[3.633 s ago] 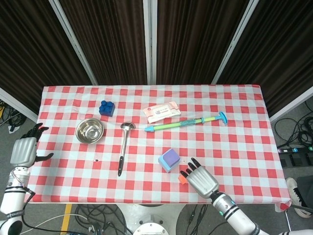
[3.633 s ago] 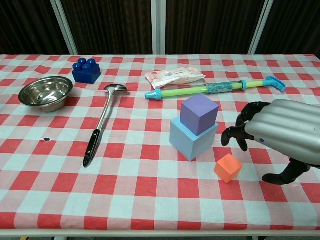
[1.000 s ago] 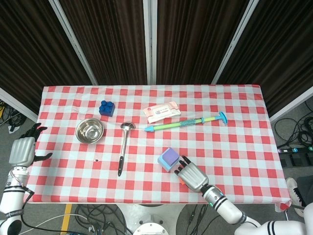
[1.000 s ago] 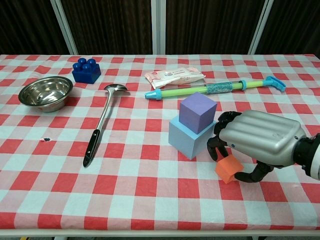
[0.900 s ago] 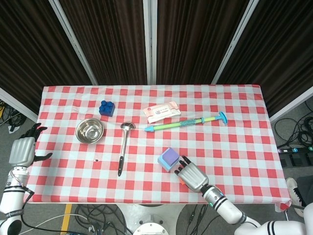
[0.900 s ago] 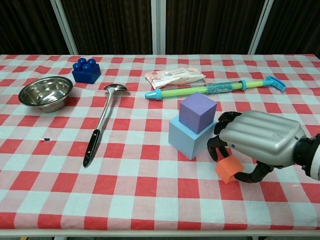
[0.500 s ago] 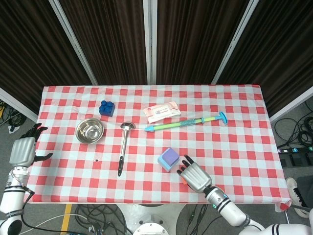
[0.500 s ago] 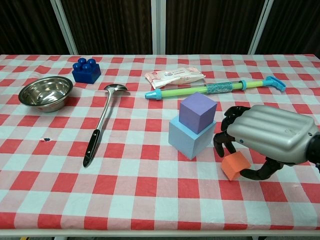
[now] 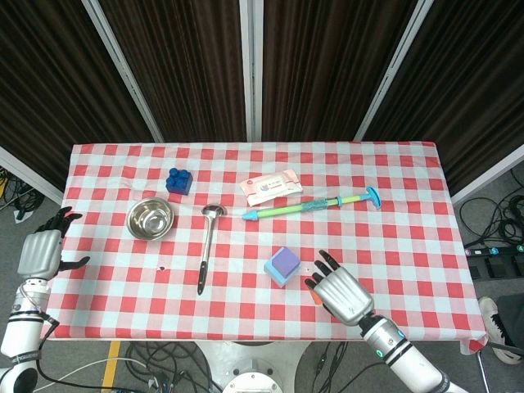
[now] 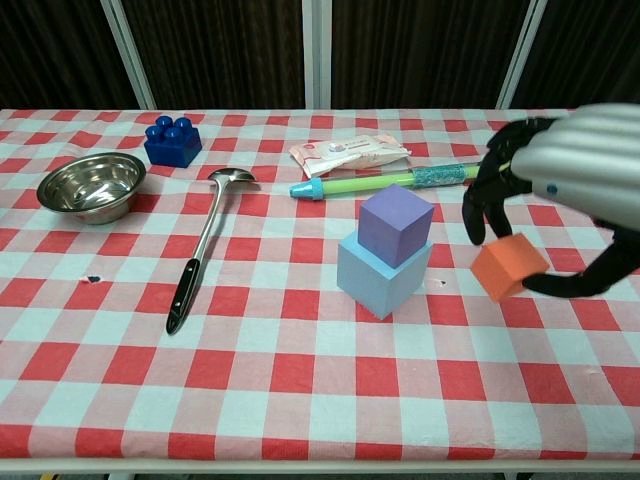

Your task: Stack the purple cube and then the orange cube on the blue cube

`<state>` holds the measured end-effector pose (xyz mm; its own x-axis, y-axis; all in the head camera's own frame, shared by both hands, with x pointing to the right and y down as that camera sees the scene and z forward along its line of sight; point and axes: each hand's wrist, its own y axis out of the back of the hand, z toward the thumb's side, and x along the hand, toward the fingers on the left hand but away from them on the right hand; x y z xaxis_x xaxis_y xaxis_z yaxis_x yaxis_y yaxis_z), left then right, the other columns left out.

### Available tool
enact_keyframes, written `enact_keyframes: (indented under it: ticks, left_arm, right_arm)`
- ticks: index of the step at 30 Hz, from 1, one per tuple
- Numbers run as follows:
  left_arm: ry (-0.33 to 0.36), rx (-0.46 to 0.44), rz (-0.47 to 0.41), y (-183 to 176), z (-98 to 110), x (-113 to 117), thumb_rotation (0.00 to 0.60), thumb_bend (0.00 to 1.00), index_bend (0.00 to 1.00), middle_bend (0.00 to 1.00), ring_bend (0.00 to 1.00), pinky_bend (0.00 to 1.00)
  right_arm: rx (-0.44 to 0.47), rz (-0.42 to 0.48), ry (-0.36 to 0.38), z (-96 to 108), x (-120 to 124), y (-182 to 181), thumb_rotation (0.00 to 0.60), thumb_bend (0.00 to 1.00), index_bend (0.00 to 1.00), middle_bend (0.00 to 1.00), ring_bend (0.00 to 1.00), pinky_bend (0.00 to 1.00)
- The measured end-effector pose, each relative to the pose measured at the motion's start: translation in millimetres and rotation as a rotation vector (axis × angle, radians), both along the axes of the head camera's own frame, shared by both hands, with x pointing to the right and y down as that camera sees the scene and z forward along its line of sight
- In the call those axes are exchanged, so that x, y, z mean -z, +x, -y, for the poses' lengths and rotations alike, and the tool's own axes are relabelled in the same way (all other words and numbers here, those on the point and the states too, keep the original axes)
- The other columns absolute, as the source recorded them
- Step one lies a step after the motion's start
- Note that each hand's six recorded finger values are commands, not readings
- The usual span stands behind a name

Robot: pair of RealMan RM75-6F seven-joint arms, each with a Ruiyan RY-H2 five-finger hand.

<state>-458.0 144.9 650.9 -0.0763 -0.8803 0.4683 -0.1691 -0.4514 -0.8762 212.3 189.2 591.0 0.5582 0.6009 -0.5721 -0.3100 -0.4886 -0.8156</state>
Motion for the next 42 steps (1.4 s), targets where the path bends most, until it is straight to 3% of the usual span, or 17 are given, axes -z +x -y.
enact_keyframes:
  ticks: [6,20,30,42]
  left_arm:
    - [-0.005,0.005,0.003,-2,0,-1,0.600,0.05,0.28,0.20,0.22,0.31]
    - [-0.012,0.022,-0.002,-6,1,-3,0.600,0.05,0.28,0.20,0.22,0.31]
    - [-0.014,0.026,0.002,-8,1,-4,0.600,0.05,0.28,0.20,0.22,0.31]
    - [-0.017,0.028,0.010,-9,1,-5,0.600,0.05,0.28,0.20,0.22,0.31]
  right_arm:
    - [0.011,0.025,0.022,30,13,-17,0.600,0.21,0.41,0.49,0.20,0.09]
    - [0.064,0.059,-0.047,82,5,-66,0.600,0.21,0.43,0.49,0.20,0.09]
    - [0.157,0.001,-0.078,100,10,-69,0.600,0.22,0.43,0.49,0.20,0.09]
    - [0.204,-0.010,-0.098,105,1,-68,0.600,0.22,0.43,0.49,0.20,0.09]
